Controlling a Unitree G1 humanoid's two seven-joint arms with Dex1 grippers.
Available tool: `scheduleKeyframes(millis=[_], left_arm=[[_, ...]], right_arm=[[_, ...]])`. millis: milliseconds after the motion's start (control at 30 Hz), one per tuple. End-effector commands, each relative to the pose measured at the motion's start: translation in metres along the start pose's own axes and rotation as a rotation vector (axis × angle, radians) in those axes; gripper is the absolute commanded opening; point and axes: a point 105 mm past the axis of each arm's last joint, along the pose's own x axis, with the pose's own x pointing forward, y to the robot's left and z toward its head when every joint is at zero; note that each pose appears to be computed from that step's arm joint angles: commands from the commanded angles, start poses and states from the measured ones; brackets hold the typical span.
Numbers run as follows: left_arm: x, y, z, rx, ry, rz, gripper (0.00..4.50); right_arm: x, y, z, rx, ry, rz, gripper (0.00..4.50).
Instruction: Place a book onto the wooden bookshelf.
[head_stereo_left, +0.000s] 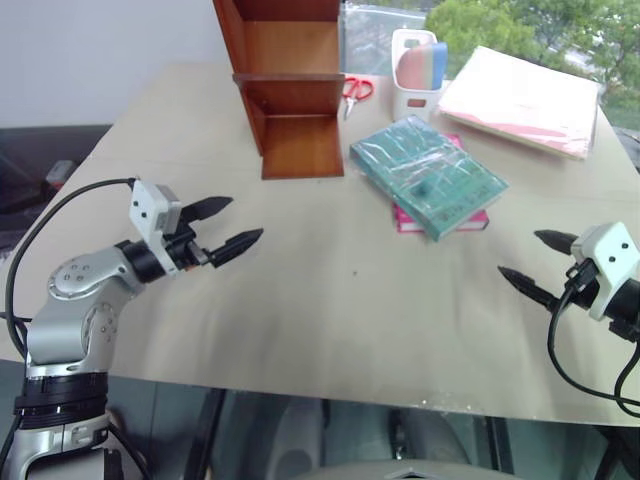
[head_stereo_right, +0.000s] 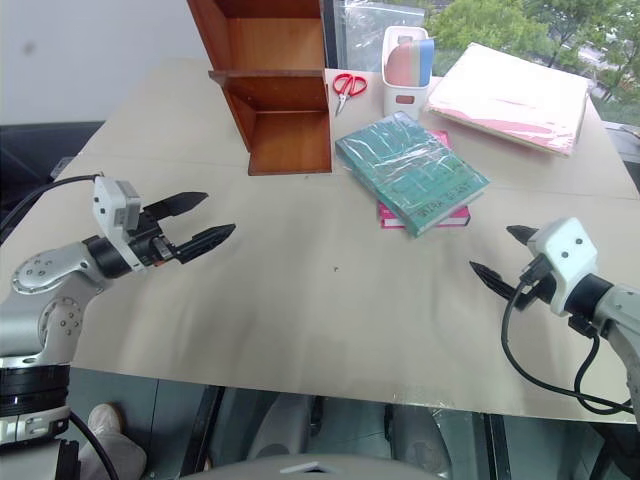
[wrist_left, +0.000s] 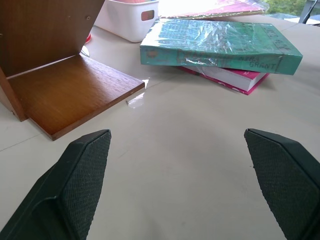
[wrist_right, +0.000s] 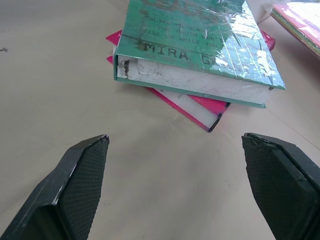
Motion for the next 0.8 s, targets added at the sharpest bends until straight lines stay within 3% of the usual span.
scheduleKeyframes(millis=[33, 800], left_arm=[[-0.004, 0.001, 0.011, 0.045, -0.012, -0.002, 4.50], [0.012, 0.005, 0.013, 0.056, -0.038, 0.010, 4.50]], right_arm=[[-0.002, -0.003, 0.012, -0.040, -0.025, -0.006, 4.38], [0.013, 0.012, 0.028, -0.041, -0.142, 0.021, 4.38]])
